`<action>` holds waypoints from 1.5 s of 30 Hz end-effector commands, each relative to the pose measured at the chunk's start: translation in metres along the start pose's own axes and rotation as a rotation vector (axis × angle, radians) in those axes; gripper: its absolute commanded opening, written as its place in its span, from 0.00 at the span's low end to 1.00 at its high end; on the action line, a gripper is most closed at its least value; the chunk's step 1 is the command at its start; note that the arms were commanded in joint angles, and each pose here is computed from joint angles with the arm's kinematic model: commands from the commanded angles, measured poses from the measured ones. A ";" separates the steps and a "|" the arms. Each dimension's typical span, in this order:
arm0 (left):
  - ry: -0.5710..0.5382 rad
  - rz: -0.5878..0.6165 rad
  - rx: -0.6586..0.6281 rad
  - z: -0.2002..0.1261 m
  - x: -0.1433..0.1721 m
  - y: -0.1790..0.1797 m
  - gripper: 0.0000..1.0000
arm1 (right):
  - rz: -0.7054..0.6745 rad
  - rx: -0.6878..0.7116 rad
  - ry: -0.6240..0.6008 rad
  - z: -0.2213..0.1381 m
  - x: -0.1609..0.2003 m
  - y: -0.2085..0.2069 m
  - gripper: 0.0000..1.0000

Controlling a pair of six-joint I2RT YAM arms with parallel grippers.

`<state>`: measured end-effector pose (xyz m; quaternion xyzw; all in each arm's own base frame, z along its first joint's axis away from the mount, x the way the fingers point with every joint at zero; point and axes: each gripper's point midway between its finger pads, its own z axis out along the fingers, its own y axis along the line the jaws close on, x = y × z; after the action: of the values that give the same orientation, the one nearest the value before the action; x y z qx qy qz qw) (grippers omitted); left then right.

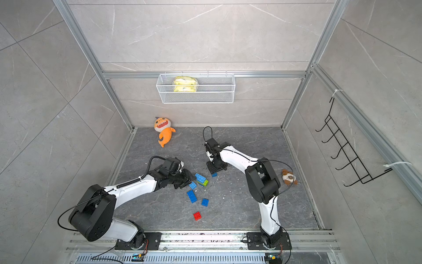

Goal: Assemble a heart with lego
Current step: Adjust the lego brick at the center of the board, then pick up the lego brick from the center of the board.

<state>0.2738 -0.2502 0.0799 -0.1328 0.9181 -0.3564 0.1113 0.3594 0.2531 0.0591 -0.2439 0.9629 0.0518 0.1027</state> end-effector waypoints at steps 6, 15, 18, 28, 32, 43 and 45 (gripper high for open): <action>-0.025 0.008 0.037 -0.001 -0.009 -0.012 0.45 | -0.037 0.002 0.038 0.020 -0.008 0.002 0.50; -0.027 0.010 0.014 -0.003 -0.008 -0.007 0.44 | -0.028 -0.003 0.080 0.032 0.001 0.002 0.43; -0.025 0.010 0.011 -0.001 -0.008 -0.006 0.44 | -0.027 -0.013 0.087 0.034 0.003 0.004 0.41; -0.024 0.009 0.012 -0.001 -0.008 -0.006 0.45 | -0.017 -0.007 0.096 0.033 0.011 0.002 0.45; -0.023 0.009 0.013 -0.001 -0.008 -0.006 0.44 | -0.014 -0.005 0.097 0.033 0.011 0.002 0.43; -0.024 0.001 -0.004 0.002 -0.008 -0.001 0.45 | -0.018 -0.053 -0.024 -0.015 0.004 0.010 0.24; -0.027 -0.004 -0.005 0.003 -0.010 0.000 0.45 | -0.064 -0.111 -0.058 -0.035 0.008 0.021 0.25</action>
<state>0.2781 -0.2488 0.0784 -0.1377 0.9175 -0.3543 0.1173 0.3442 0.2515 0.0461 -0.2576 0.9612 0.0634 0.0761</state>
